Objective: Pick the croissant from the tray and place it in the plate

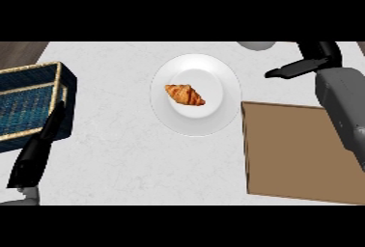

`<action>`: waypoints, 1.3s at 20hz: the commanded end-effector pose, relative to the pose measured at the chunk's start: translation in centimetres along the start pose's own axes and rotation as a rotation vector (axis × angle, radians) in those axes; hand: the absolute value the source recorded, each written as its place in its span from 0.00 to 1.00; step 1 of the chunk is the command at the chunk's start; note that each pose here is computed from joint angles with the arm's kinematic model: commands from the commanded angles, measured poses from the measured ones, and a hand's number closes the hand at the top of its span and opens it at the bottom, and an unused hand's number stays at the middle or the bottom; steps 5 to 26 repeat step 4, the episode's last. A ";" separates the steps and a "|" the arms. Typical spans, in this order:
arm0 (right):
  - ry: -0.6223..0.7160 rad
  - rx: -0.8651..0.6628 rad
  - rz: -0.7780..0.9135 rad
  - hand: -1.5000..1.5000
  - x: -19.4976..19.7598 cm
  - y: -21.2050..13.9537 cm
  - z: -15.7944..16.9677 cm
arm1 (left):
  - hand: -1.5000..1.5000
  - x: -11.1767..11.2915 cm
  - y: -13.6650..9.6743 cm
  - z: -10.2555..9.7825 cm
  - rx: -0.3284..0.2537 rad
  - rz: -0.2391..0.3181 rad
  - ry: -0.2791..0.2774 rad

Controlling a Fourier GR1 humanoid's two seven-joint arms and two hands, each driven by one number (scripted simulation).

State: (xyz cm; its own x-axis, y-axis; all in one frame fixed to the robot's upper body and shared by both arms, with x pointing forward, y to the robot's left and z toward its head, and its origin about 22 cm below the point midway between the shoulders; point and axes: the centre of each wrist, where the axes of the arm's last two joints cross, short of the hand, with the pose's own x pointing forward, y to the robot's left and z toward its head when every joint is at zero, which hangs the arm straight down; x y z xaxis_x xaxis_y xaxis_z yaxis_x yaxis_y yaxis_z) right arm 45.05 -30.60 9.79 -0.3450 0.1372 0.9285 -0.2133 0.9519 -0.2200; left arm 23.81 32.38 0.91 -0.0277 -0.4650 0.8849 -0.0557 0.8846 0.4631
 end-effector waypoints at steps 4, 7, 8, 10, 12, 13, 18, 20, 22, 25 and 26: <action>0.007 -0.021 0.029 0.00 0.7 -4.6 2.1 | 0.50 -0.2 0.5 0.1 -0.012 0.003 -0.010; 0.007 -0.021 0.029 0.00 0.7 -4.6 2.1 | 0.50 -0.2 0.5 0.1 -0.012 0.003 -0.010; 0.007 -0.021 0.029 0.00 0.7 -4.6 2.1 | 0.50 -0.2 0.5 0.1 -0.012 0.003 -0.010; 0.007 -0.021 0.029 0.00 0.7 -4.6 2.1 | 0.50 -0.2 0.5 0.1 -0.012 0.003 -0.010; 0.007 -0.021 0.029 0.00 0.7 -4.6 2.1 | 0.50 -0.2 0.5 0.1 -0.012 0.003 -0.010; 0.007 -0.021 0.029 0.00 0.7 -4.6 2.1 | 0.50 -0.2 0.5 0.1 -0.012 0.003 -0.010; 0.007 -0.021 0.029 0.00 0.7 -4.6 2.1 | 0.50 -0.2 0.5 0.1 -0.012 0.003 -0.010; 0.007 -0.021 0.029 0.00 0.7 -4.6 2.1 | 0.50 -0.2 0.5 0.1 -0.012 0.003 -0.010; 0.007 -0.021 0.029 0.00 0.7 -4.6 2.1 | 0.50 -0.2 0.5 0.1 -0.012 0.003 -0.010; 0.007 -0.021 0.029 0.00 0.7 -4.6 2.1 | 0.50 -0.2 0.5 0.1 -0.012 0.003 -0.010; 0.007 -0.021 0.029 0.00 0.7 -4.6 2.1 | 0.50 -0.2 0.5 0.1 -0.012 0.003 -0.010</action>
